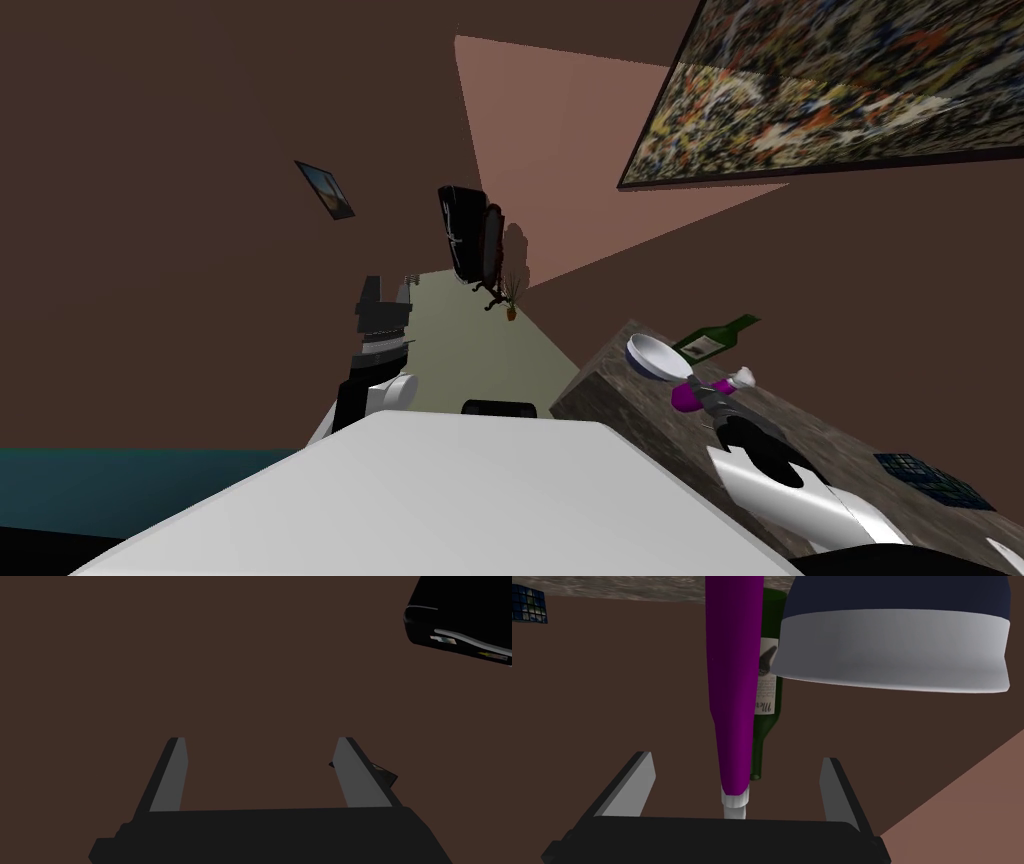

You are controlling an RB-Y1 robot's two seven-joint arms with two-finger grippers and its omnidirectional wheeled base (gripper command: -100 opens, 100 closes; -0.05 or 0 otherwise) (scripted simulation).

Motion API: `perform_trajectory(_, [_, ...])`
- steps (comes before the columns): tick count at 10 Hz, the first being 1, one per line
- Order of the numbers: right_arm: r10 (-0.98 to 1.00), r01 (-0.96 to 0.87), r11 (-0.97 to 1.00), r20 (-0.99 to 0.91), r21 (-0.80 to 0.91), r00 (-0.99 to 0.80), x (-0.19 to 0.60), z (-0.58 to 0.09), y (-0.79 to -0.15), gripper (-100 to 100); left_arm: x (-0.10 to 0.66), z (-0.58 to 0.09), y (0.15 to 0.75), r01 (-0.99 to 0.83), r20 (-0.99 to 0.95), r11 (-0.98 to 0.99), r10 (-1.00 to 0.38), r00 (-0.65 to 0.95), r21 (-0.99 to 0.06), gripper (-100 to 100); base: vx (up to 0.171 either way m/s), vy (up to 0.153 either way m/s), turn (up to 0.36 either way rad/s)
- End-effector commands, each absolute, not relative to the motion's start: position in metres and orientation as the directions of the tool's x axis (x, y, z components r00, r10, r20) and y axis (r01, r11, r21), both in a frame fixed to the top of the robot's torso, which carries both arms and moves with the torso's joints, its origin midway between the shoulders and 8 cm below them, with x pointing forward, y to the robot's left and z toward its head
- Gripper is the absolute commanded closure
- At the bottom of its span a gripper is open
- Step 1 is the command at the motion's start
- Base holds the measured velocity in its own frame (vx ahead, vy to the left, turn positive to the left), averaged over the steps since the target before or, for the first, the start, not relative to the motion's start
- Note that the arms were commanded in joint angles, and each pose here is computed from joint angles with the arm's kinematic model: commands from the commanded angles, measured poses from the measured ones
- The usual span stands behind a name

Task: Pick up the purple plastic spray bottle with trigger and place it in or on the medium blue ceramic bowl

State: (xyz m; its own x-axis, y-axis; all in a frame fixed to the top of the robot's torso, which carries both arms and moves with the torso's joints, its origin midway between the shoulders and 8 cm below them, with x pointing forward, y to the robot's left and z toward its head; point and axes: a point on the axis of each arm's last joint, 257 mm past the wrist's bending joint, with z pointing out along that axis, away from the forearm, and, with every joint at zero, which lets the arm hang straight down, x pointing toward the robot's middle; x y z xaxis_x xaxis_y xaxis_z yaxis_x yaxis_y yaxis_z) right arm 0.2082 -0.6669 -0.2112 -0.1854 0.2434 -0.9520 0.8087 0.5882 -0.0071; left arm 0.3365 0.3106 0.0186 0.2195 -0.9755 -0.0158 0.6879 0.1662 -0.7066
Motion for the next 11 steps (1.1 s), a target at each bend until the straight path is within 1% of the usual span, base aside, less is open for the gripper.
perform_trajectory(1, [0.257,0.811,0.584,-0.947,-0.007,-0.194,0.205,-0.210,-0.664,-100,0.337,0.019,0.311,0.688,-0.016,0.166,-0.975,0.220,-0.707,0,-0.002,-0.035,0.031])
perform_trajectory(10, [0.335,0.819,0.573,-0.911,-0.005,-0.240,0.192,-0.211,-0.645,-100,0.337,0.019,0.311,0.688,-0.016,0.166,-0.975,0.220,-0.707,0,-0.003,-0.038,0.039])
perform_trajectory(11, [0.337,0.820,0.572,-0.910,-0.005,-0.241,0.191,-0.211,-0.645,0,0.337,0.019,0.311,0.688,-0.016,0.166,-0.975,0.220,-0.707,0,0.000,0.000,0.000])
